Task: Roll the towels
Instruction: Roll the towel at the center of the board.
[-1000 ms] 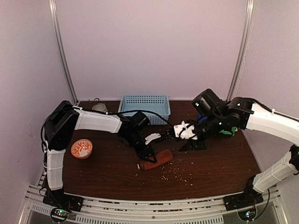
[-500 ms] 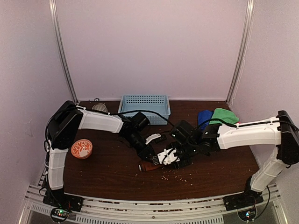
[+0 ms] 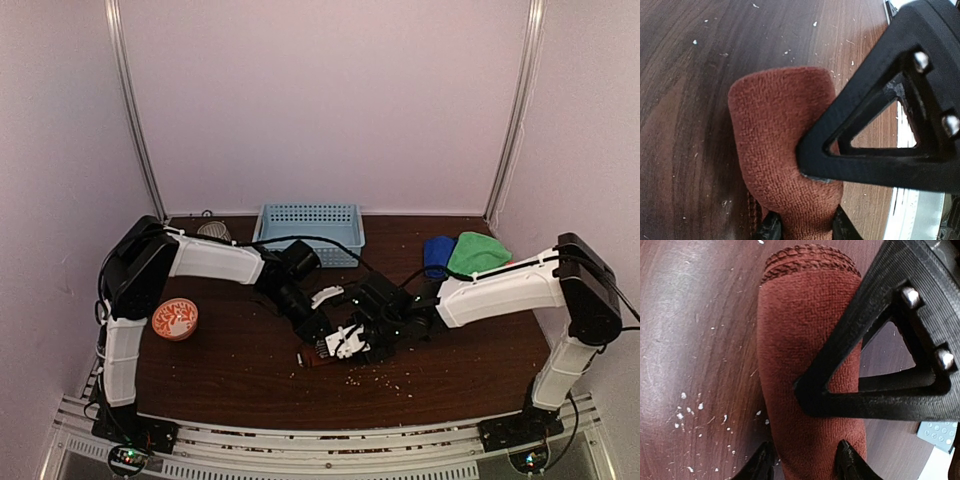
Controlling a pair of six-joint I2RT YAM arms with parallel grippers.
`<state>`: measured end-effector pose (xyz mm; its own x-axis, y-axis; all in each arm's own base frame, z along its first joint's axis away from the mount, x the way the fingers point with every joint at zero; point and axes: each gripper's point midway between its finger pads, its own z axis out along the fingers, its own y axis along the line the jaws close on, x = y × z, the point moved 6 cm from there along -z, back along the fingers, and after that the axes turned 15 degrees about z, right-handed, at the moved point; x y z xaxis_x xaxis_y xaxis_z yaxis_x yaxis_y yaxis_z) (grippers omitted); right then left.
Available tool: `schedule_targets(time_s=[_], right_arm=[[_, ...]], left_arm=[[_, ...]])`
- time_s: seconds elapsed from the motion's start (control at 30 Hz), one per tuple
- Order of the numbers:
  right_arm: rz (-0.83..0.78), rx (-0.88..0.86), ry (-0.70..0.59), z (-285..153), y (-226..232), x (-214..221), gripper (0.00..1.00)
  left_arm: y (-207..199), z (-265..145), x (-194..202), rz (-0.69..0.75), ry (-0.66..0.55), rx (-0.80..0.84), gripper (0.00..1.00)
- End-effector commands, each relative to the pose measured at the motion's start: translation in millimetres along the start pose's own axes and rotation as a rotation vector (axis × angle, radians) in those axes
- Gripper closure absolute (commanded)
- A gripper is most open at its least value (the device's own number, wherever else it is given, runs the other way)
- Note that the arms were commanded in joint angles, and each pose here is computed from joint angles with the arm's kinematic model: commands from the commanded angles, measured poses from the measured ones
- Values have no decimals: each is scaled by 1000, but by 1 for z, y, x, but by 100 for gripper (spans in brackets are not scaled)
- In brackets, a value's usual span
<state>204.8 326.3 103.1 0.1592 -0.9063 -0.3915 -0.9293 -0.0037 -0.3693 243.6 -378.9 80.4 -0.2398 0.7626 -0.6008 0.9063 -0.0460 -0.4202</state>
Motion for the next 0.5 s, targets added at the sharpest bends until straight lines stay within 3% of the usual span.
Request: schedule_targets(time_s=[0.0,0.1,0.47], right_arm=[[-9,-78,75,20,15,13,60],[-10,-116,104,27,20,17,63],[30,-245,171,41,24,20,68]], left_arm=[[-2,5,32,-72,135,-34,67],[-7,-2,29,-57,130,-52,58],[-25,-60,22,-72,90,-280,43]])
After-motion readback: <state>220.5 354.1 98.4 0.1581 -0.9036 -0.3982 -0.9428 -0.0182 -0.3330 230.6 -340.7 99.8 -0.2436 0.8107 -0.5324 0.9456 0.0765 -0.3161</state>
